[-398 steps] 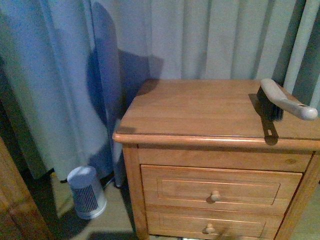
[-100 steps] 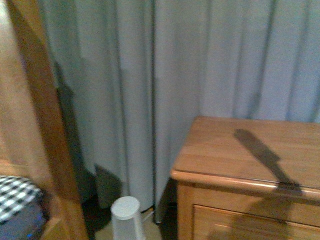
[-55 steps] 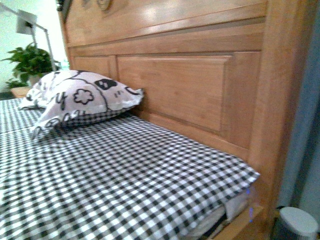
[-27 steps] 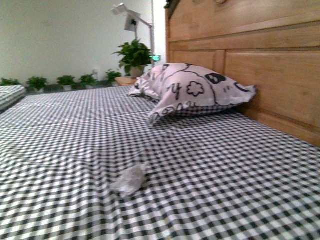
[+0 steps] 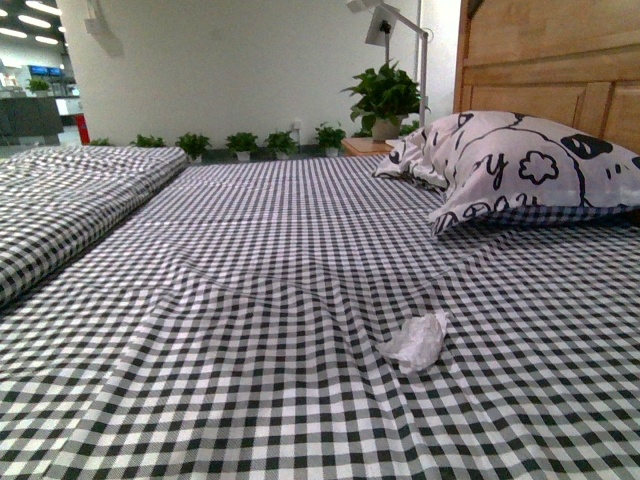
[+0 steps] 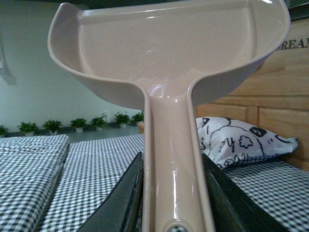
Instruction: Clean up trash
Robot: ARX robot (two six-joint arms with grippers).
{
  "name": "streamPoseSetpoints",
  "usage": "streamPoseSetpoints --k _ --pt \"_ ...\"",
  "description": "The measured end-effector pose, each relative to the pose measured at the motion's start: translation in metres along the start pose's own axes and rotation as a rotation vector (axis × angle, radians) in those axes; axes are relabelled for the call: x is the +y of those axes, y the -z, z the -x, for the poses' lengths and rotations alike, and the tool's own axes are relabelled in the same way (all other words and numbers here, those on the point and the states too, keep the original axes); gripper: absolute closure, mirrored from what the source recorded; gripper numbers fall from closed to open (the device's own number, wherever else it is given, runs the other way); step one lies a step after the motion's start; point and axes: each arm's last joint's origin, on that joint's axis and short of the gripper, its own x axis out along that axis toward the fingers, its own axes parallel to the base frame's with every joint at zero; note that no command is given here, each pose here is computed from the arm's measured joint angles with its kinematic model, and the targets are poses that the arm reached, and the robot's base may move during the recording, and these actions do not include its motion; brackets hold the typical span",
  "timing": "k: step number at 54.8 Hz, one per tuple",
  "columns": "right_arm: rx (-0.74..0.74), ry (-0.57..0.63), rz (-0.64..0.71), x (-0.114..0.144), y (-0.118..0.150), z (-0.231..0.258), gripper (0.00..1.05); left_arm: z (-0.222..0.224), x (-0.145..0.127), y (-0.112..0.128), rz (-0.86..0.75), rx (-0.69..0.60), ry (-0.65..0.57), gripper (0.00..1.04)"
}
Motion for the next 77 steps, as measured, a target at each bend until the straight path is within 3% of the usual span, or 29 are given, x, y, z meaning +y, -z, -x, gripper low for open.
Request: streamPoseSetpoints --k 5,9,16,29,43,77 --pt "0.0 0.003 0.0 0.0 0.0 0.0 0.84 -0.015 0.005 -0.006 0.092 0.337 -0.054 0.76" --pt "0.0 0.003 0.0 0.0 0.0 0.0 0.84 -0.026 0.012 0.007 0.117 0.567 -0.038 0.76" --pt "-0.002 -0.003 -0.001 0.0 0.0 0.0 0.84 -0.043 0.021 0.034 0.032 0.728 0.089 0.76" --pt "-0.002 0.003 -0.001 0.0 0.0 0.0 0.84 -0.062 0.03 0.057 -0.281 0.809 0.313 0.76" --pt "-0.002 0.002 -0.001 0.0 0.0 0.0 0.84 -0.072 0.026 0.08 -0.517 0.758 0.432 0.76" --pt "-0.002 0.003 -0.001 0.0 0.0 0.0 0.84 -0.089 0.012 0.11 -0.479 0.749 0.543 0.76"
